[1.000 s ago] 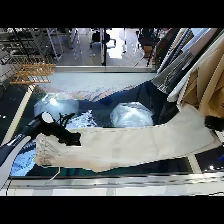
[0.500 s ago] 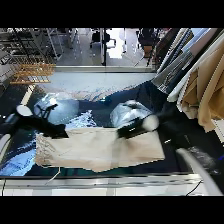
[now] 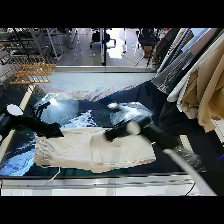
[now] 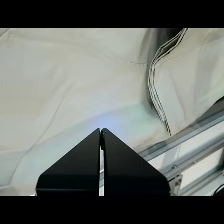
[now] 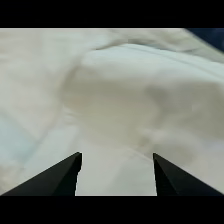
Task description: Fold the clothes and pants, and hang the long-sleeved shirts on hangers.
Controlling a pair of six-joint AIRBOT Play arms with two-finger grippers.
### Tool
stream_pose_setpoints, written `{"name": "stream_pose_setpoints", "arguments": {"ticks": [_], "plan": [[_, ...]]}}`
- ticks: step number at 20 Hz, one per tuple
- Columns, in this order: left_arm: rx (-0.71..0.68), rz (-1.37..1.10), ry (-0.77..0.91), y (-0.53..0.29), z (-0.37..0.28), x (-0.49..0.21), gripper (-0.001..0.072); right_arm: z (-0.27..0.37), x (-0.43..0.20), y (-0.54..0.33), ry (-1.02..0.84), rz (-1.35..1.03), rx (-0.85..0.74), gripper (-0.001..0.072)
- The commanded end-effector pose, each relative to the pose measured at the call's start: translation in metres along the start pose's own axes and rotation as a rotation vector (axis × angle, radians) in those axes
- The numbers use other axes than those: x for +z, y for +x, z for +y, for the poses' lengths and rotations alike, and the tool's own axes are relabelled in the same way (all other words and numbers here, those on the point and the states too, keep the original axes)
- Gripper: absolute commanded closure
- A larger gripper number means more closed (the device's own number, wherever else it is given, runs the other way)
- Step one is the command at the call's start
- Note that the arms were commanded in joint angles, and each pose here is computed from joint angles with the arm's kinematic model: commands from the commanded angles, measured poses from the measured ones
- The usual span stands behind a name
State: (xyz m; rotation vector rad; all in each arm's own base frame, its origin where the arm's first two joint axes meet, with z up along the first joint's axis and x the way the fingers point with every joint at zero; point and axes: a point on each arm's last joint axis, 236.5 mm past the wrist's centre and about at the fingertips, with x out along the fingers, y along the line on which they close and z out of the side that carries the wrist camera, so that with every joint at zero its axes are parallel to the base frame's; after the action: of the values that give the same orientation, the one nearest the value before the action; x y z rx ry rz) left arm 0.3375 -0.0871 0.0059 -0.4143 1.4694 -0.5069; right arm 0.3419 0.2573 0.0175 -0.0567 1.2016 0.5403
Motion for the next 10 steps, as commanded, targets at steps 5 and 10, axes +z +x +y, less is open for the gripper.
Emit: {"name": "stream_pose_setpoints", "arguments": {"ticks": [5, 10], "plan": [[-0.019, 0.074, -0.045, 0.024, 0.006, -0.026, 0.0698, -0.185, -0.100, -0.050, 0.343, 0.047, 0.112, 0.0070], [-0.021, 0.122, -0.004, 0.045, -0.009, -0.037, 0.0698, -0.200, -0.115, -0.002, 0.365, 0.075, 0.197, 0.0049]]}}
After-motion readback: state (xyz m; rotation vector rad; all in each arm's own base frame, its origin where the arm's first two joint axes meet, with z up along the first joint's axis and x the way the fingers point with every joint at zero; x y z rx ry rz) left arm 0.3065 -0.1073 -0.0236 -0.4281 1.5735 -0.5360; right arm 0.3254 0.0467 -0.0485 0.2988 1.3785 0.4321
